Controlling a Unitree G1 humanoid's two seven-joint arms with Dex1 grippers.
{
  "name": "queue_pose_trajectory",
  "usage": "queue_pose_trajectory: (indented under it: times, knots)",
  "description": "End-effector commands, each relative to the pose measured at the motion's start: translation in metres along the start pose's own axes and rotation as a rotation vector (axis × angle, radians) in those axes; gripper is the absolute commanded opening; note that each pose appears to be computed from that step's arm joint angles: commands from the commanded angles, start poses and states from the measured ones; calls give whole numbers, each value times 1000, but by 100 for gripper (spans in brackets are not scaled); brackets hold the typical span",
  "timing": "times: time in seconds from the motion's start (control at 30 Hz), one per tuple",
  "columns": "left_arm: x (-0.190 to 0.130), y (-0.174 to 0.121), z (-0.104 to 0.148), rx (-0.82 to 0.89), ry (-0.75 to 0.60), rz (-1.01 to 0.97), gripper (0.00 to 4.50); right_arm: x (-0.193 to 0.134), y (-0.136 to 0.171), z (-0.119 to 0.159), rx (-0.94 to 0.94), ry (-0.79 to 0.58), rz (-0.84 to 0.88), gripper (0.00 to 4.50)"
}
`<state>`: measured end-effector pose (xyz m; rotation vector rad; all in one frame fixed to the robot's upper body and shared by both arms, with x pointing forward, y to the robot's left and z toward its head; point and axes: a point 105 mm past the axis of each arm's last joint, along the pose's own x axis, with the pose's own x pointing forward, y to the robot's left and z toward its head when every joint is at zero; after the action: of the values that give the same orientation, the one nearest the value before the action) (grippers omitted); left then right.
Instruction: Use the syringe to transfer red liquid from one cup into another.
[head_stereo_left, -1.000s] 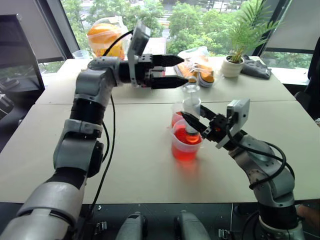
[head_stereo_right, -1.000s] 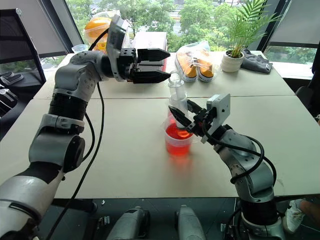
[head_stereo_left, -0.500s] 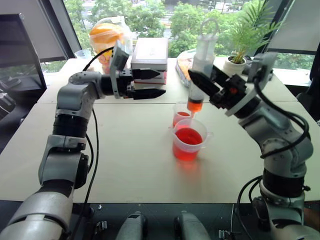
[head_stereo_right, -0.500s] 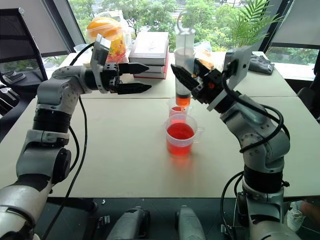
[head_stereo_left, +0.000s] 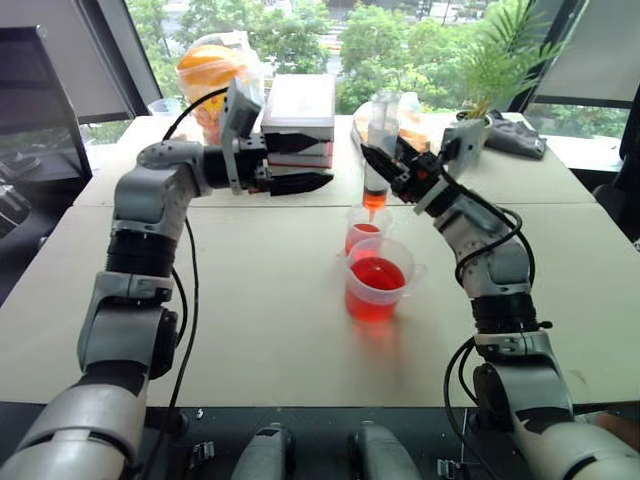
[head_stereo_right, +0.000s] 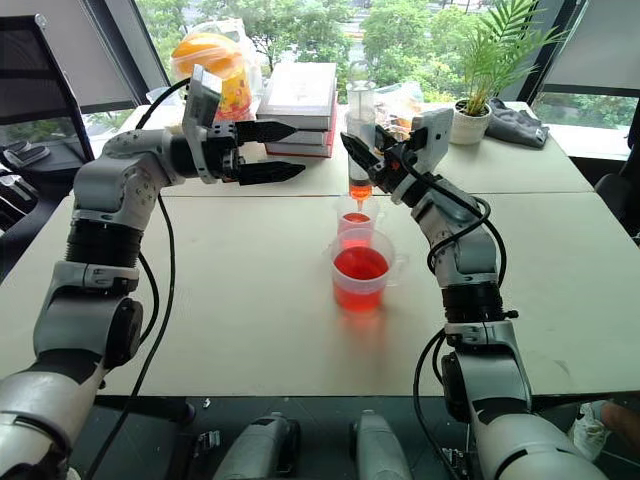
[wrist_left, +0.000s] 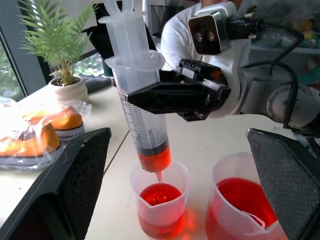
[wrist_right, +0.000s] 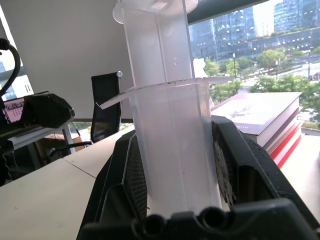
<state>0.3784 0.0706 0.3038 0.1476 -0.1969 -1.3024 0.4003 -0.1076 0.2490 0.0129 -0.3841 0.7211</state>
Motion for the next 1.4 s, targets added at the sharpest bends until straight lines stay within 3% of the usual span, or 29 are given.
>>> queue_pose_trajectory:
  times: [0.03, 0.2, 0.43, 0.53, 0.73, 0.77, 1.4]
  knots:
    - [15, 13, 28, 85, -52, 70, 447, 4, 5, 12, -44, -56, 27, 147]
    - [45, 22, 45, 79, -90, 105, 447, 5, 7, 9, -58, -54, 32, 147]
    - [64, 25, 40, 60, -67, 105, 447, 5, 9, 8, -72, -48, 41, 147]
    - [66, 25, 37, 45, -65, 104, 365, 5, 10, 9, -78, -47, 47, 147]
    - [67, 26, 39, 28, -86, 98, 79, 6, 13, 8, -81, -42, 59, 147]
    - [67, 25, 38, 28, -84, 94, 67, 6, 14, 9, -81, -42, 61, 147]
    - [69, 14, -5, 31, 34, 22, 67, 12, 19, 48, -104, -106, 70, 147]
